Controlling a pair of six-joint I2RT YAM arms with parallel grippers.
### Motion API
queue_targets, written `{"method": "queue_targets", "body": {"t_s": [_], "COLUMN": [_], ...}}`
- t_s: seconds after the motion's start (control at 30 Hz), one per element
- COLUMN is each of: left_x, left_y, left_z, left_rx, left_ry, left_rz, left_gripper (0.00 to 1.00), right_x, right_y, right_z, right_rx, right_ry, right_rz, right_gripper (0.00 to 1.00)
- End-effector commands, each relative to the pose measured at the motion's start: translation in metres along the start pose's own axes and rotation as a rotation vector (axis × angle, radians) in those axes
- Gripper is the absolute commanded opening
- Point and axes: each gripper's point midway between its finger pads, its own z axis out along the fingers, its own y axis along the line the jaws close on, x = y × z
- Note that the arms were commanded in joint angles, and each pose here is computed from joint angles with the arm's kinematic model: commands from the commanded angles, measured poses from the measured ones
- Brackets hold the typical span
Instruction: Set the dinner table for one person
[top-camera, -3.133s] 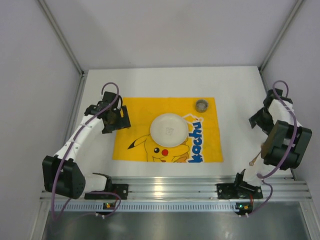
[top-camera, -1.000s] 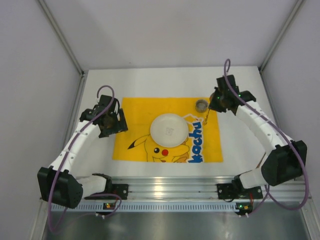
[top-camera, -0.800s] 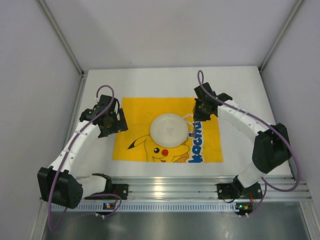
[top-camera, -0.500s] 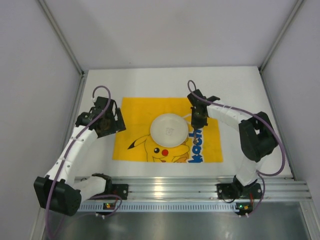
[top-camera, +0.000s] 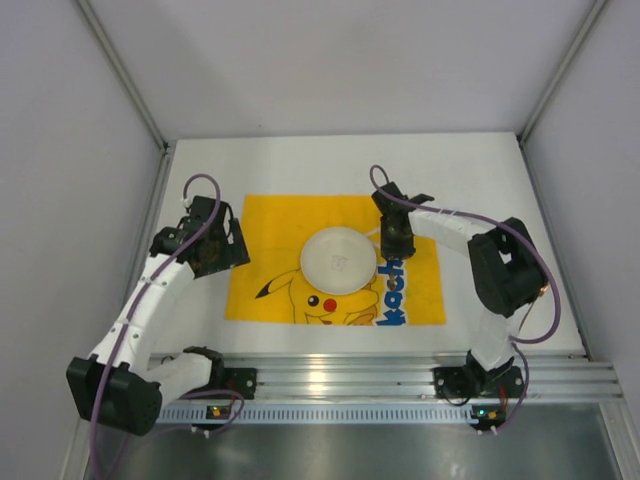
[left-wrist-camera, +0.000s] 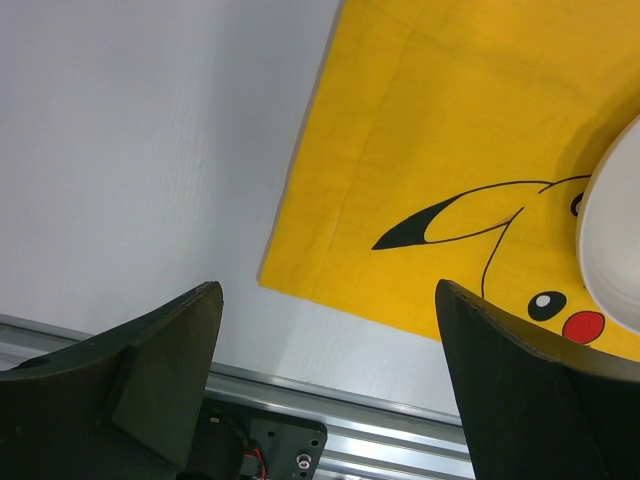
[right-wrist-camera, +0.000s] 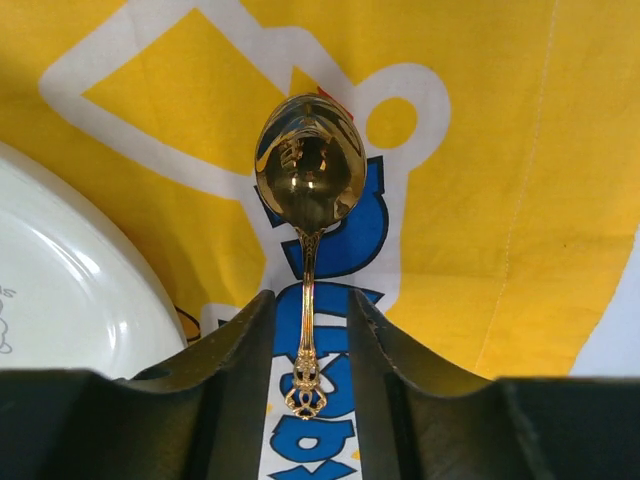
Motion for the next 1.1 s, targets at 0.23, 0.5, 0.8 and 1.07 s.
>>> {"method": "queue_targets", "body": {"t_s": [0.23,0.5,0.8,1.07], "left_x": [-0.013,-0.022,-0.038,-0.043], "left_y": [-0.013,-0.033,-0.051,-0.050], "left_z": [0.010,0.019,0.028,0.028], "left_rx": [0.019,0.079,0.110,0.097], "left_ry": [0.017,0.052,0.076,0.061], "left_rz": [0.029,0.070,0.106,0.104], "left_gripper": [0.92,0.92,0.91,0.90], "right_x": [-0.024,0.034,0.081,0.104], "right_y": [-0.056,-0.241,-0.312,-0.342], "right_z": [-0.073,-0.046,-0.039,-0.036], "right_rx": [0.129,0.324,0.399,0.413], "right_ry": [-0.208,-0.019,0.055,0.093], "right_rz": [-0.015,0.550,0.826,0.975], "right_gripper": [0.45,0.49,0.51,0.51]}}
